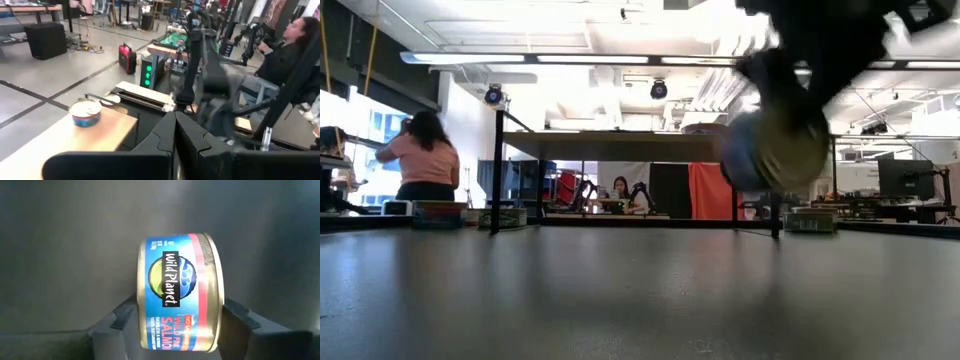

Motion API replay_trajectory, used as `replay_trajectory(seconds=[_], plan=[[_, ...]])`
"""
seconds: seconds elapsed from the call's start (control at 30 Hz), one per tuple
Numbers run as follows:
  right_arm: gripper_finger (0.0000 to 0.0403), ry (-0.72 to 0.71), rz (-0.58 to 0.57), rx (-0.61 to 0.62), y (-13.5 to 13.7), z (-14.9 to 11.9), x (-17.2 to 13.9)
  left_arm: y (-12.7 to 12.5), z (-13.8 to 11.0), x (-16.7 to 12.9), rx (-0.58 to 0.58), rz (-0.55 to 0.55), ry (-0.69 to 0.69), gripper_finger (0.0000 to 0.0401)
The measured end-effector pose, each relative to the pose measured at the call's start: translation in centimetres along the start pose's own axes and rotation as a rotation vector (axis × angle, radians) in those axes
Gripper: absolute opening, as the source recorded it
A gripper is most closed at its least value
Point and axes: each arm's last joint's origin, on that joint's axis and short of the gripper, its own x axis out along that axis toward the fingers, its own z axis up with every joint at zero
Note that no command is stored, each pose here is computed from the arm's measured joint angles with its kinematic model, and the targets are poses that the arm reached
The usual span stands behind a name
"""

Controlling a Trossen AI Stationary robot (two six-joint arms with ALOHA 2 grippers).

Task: Stack canned seafood by type on shelf
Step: Stack the blue and pink tuna can on top of the blue and pink tuna can on the shelf

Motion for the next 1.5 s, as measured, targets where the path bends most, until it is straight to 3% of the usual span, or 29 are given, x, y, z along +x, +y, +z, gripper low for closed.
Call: replay_trajectory(seconds=[0.13,0.27,0.43,0.53,0.77,1.0,1.23,1.5], plan=[[0.0171,-0.037,-0.258,-0.052,-1.6,3.0,-4.8,1.7,0.7,-1.2,0.043,0.023,-0.012,0.0],[0.0171,-0.066,-0.52,-0.043,-4.9,4.8,-8.7,2.5,0.7,-1.2,0.074,0.054,0.007,0.0],[0.0171,0.071,-0.793,0.025,-10.7,3.8,-10.2,2.4,0.0,-0.8,0.113,0.06,0.058,0.0],[0.0171,0.175,-0.897,0.052,-13.9,2.5,-10.6,2.1,-0.2,-0.6,0.114,0.015,0.076,0.0],[0.0181,0.255,-0.909,0.125,-18.4,0.4,-10.8,1.9,-0.2,-0.7,0.095,-0.012,0.081,0.0],[0.0188,0.247,-0.847,0.158,-20.1,-0.4,-10.3,1.9,-0.1,-0.7,0.074,-0.009,0.074,0.0],[0.019,0.369,-0.839,0.058,-21.3,-0.1,-7.3,1.9,-0.2,-0.6,0.076,-0.005,0.077,0.0],[0.0191,0.396,-0.903,0.074,-22.2,0.1,-6.1,1.9,-0.2,-0.6,0.076,-0.005,0.077,0.0]])
